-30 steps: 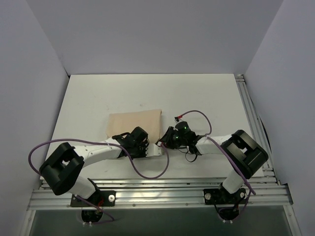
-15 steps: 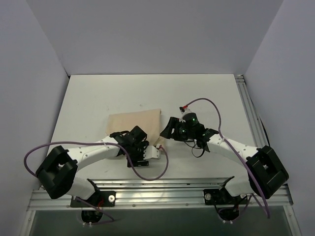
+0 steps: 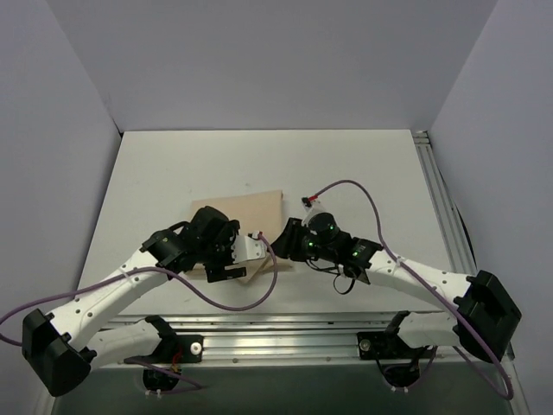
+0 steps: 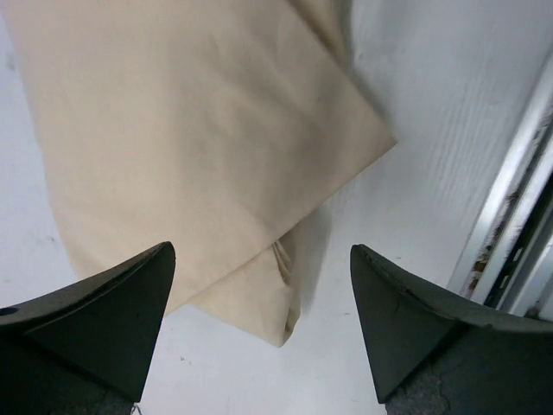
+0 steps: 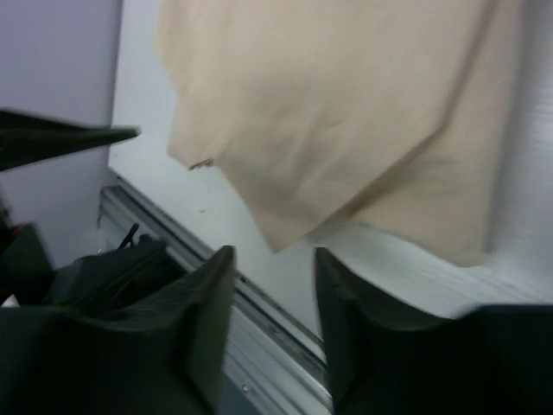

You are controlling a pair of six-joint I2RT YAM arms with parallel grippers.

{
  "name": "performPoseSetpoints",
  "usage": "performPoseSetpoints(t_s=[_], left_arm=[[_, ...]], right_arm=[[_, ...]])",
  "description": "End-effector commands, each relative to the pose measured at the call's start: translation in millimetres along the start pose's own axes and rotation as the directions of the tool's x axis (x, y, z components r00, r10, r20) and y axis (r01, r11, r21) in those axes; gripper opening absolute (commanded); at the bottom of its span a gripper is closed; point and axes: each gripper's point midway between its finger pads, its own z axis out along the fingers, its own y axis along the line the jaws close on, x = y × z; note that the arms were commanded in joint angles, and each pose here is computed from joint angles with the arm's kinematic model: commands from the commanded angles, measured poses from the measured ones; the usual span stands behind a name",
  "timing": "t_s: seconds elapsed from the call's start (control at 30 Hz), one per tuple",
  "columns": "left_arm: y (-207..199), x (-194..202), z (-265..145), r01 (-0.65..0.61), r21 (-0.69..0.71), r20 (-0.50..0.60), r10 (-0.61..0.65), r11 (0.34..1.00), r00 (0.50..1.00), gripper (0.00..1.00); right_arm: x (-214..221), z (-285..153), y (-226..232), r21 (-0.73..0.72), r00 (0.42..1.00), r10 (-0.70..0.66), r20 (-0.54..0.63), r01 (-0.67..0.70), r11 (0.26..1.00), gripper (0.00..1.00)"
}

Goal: Prepare the surgical pack

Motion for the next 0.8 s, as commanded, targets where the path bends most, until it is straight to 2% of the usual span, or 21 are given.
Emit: performPoseSetpoints(t_s=[0.0,0.07,0.1,0.13,0.17,0.2,0.27,0.33,0.47,0.53,0.6,0.77], left_arm=[[26.8,42.5,13.3,0.003,-0.144,-0.150,-0.025,0.990,0.988,0.91],[31.1,47.2,12.4,0.000,-0.133,-0.145,-0.020,0.991,0.989,0.91],[35.2,61.1,9.1,0.038,-0.122,-0.171,-0.059,0.992,0.983,0.91],[35.4,65.2,7.5,0.029,-0.086,-0.174,-0.044,0.996,0.984,0.91],[28.5,65.1,7.9,0.044,-0.024,-0.151,-0.047,0.999,0.987,0.91],[24.1,73.9,3.2,0.081,0.025,-0.172,-0.075,0.996,0.982,0.91],[7.6,75.8,4.6,0.067,0.119,-0.171,-0.046,0.991,0.984,0.92],[3.0,77.2,8.2,0.050,0.129,-0.171,-0.028,0.990,0.985,0.94],[14.2,83.9,22.3,0.046,0.038,-0.174,-0.038,0.998,0.984,0.94],[27.8,84.8,28.4,0.057,-0.045,-0.167,-0.064,0.997,0.984,0.95],[42.9,82.7,29.1,0.041,-0.126,-0.152,-0.060,0.991,0.987,0.95],[49.9,82.7,40.9,0.021,-0.171,-0.143,-0.046,0.985,0.989,0.99]], right_arm=[[-0.4,13.0,44.1,-0.137,0.994,0.100,0.041,-0.094,0.986,0.28],[7.6,29.0,47.6,-0.151,0.994,0.107,0.011,-0.104,0.983,0.16],[14.2,40.4,40.9,-0.124,0.994,0.110,-0.008,-0.110,0.986,0.08],[12.3,44.9,45.9,-0.134,0.994,0.110,-0.009,-0.111,0.985,0.05],[17.1,48.1,52.8,-0.159,0.994,0.104,-0.034,-0.108,0.981,0.03],[19.2,56.5,57.7,-0.177,0.993,0.114,-0.042,-0.120,0.977,0.01],[22.9,62.6,75.6,-0.230,0.992,0.115,-0.060,-0.126,0.965,0.00],[35.9,76.2,73.5,-0.220,0.983,0.153,-0.105,-0.173,0.960,0.00],[53.1,87.6,75.6,-0.295,0.954,0.255,-0.159,-0.293,0.909,0.00],[63.2,96.7,70.6,-0.288,0.941,0.286,-0.183,-0.329,0.899,0.00],[71.4,106.9,68.6,-0.275,0.940,0.282,-0.191,-0.327,0.904,0.00],[76.1,117.8,66.6,-0.251,0.943,0.279,-0.182,-0.319,0.914,0.00]])
